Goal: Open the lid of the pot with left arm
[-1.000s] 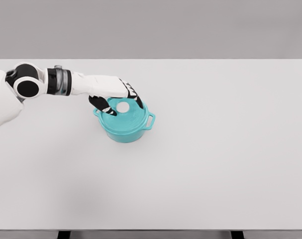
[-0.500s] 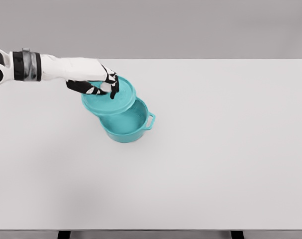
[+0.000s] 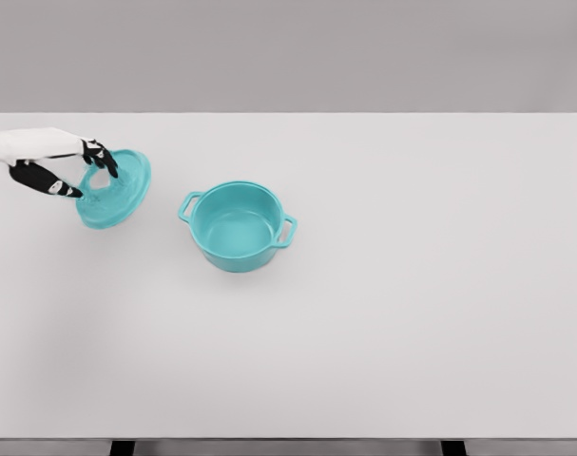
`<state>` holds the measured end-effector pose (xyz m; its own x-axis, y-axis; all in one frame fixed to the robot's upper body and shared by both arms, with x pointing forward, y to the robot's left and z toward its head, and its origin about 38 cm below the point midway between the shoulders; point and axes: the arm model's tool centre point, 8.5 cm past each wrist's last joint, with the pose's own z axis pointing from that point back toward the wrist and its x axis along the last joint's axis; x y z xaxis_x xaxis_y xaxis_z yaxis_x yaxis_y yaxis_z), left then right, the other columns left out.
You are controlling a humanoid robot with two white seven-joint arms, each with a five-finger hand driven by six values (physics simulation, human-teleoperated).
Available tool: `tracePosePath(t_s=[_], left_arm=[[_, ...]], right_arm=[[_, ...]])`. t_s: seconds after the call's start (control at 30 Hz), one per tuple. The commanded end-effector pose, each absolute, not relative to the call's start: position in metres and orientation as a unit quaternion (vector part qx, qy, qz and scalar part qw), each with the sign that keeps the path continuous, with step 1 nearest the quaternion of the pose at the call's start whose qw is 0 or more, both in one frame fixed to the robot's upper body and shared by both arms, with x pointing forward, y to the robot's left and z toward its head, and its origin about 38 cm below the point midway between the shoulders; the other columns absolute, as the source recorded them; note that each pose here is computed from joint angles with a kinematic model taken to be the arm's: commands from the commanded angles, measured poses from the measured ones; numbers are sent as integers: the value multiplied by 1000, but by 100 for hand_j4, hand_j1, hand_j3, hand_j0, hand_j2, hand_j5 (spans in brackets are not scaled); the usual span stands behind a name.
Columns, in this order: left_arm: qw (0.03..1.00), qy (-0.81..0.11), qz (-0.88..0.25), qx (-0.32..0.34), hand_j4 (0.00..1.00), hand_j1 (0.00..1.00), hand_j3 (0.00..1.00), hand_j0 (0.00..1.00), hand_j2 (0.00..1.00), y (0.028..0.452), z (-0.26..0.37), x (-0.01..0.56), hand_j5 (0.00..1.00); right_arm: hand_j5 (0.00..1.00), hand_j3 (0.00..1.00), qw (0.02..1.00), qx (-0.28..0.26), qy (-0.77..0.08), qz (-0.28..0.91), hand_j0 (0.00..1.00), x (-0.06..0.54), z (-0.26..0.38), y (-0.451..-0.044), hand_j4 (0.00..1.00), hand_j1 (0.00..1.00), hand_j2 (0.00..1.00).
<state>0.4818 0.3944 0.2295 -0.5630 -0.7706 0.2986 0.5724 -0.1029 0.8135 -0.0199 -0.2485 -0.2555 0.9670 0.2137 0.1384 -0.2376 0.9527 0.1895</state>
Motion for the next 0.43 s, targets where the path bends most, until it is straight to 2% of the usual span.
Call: tracePosePath(t_s=[0.0, 0.23, 0.3, 0.4], left_arm=[[458, -502, -727, 103, 100, 100, 100, 100, 100, 391, 233, 487, 100], [457, -503, -726, 103, 100, 100, 100, 100, 100, 392, 235, 486, 100], [395, -567, -718, 80, 100, 100, 100, 100, 100, 356, 275, 475, 100], [334, -612, -715, 50, 100, 100, 100, 100, 100, 331, 311, 443, 100]], right_arm=[[100, 100, 986, 103, -59, 115, 100, -20, -256, -248, 100, 100, 100], [100, 100, 986, 103, -58, 114, 100, -20, -255, -249, 100, 100, 100], [100, 100, 986, 103, -58, 114, 100, -20, -255, -249, 100, 100, 100], [100, 100, 986, 103, -58, 115, 100, -20, -255, -249, 100, 100, 100]])
